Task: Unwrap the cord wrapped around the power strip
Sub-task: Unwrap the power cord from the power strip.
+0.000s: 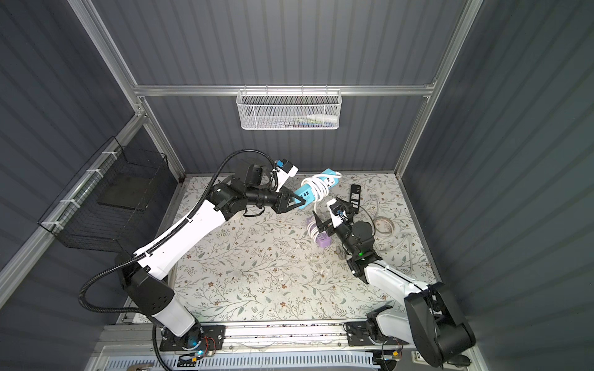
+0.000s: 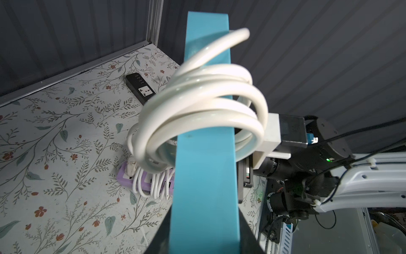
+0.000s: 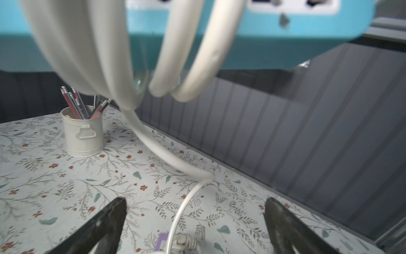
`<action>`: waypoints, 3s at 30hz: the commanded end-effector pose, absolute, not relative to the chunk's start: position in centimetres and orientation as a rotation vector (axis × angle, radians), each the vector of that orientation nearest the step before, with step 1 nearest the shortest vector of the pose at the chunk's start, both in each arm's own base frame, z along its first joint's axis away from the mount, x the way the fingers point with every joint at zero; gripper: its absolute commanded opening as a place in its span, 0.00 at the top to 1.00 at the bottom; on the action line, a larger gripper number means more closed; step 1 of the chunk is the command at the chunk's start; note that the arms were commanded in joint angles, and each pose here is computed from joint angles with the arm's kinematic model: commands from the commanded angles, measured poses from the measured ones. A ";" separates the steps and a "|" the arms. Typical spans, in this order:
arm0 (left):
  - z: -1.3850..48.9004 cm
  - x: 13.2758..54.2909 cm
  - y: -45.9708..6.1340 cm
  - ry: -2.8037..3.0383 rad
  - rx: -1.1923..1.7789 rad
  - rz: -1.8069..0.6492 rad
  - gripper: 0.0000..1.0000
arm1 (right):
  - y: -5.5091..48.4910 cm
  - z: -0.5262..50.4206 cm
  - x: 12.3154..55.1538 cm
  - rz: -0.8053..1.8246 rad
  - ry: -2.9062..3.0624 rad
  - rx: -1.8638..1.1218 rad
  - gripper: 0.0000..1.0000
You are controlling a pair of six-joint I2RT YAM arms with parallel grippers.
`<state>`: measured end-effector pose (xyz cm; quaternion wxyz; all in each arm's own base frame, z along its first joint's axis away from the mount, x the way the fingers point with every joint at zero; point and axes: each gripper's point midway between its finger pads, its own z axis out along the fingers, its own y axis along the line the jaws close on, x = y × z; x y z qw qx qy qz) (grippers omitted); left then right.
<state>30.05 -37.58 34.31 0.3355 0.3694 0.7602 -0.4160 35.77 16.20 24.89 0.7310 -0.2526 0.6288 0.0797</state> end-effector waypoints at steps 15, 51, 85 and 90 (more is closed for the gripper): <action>39.6 28.1 -38.6 1.839 0.980 -1.265 1.00 | 16.5 30.9 37.4 0.129 1.126 -0.458 0.17; 40.5 26.6 -38.4 1.745 1.038 -1.435 1.00 | 12.8 27.4 41.5 0.521 1.511 -0.229 1.00; 37.3 30.7 -37.2 1.852 0.991 -1.306 1.00 | 1.4 30.6 35.1 0.422 1.724 0.072 1.00; 36.6 29.8 -37.3 1.887 1.059 -1.313 1.00 | 1.5 29.8 36.0 0.474 1.728 0.097 1.00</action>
